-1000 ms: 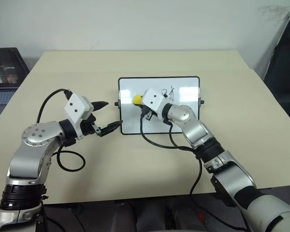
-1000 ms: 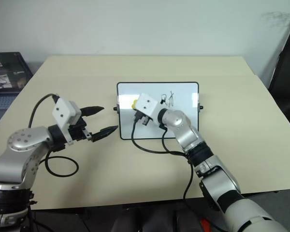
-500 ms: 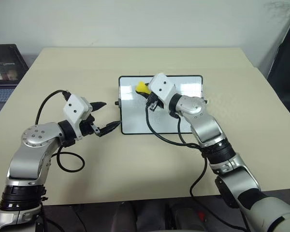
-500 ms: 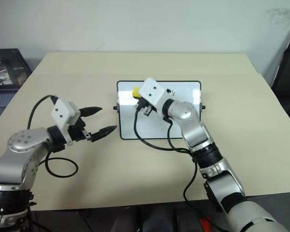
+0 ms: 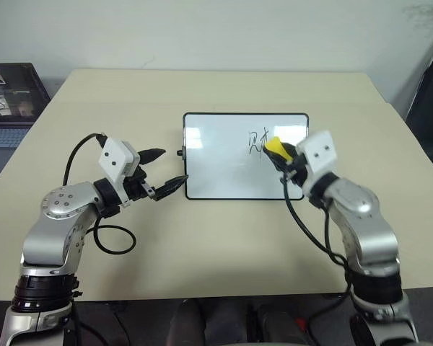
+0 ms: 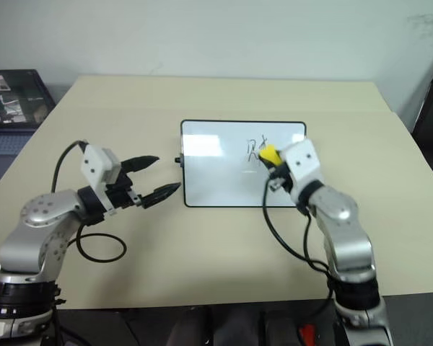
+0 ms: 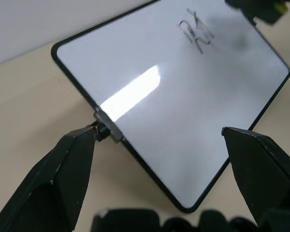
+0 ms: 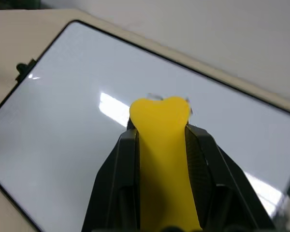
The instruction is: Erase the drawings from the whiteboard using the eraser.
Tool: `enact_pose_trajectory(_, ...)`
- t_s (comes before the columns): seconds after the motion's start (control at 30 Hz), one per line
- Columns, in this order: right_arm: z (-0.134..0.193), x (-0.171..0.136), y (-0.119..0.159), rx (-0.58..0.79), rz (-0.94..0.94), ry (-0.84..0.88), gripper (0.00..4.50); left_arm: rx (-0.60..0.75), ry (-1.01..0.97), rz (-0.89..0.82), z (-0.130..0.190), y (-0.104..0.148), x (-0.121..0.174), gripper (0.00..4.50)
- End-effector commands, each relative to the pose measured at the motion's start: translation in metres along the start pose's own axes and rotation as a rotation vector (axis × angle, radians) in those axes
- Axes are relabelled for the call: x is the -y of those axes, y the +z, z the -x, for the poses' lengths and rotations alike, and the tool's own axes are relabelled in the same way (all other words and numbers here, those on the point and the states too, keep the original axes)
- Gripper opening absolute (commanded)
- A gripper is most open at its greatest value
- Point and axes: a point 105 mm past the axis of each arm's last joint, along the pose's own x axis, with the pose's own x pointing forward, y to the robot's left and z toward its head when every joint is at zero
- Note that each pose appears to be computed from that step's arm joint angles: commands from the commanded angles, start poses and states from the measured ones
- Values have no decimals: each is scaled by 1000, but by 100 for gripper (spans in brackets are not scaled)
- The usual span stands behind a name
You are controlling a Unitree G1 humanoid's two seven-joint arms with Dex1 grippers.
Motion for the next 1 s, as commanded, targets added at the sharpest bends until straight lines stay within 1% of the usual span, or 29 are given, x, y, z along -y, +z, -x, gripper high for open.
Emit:
enact_pose_trajectory(0.03,28,9,10,81,14,-91,98,59,-27,-28,-2,16,2,450)
enact_pose_trajectory(0.13,46,10,-3,76,22,-129,98,60,-23,-23,-3,14,1,450)
enact_pose_trajectory(0.23,56,9,-14,58,30,-150,98,62,-21,-18,-5,13,2,450)
enact_pose_trajectory(0.33,59,8,-20,50,40,-162,98,63,-25,-11,-7,11,3,450)
enact_pose_trajectory(0.5,59,5,-23,49,54,-140,98,73,-38,-22,-10,13,5,450)
enact_pose_trajectory(0.57,59,3,-20,61,58,-128,98,79,-47,-29,-11,15,6,450)
enact_pose_trajectory(0.73,48,8,-2,121,79,-122,98,88,-92,-44,-15,18,14,450)
enact_pose_trajectory(0.87,31,19,-4,92,126,-99,98,82,-135,-52,-16,18,19,450)
enact_pose_trajectory(1.0,17,31,7,123,142,-106,98,96,-140,-60,-16,22,20,450)
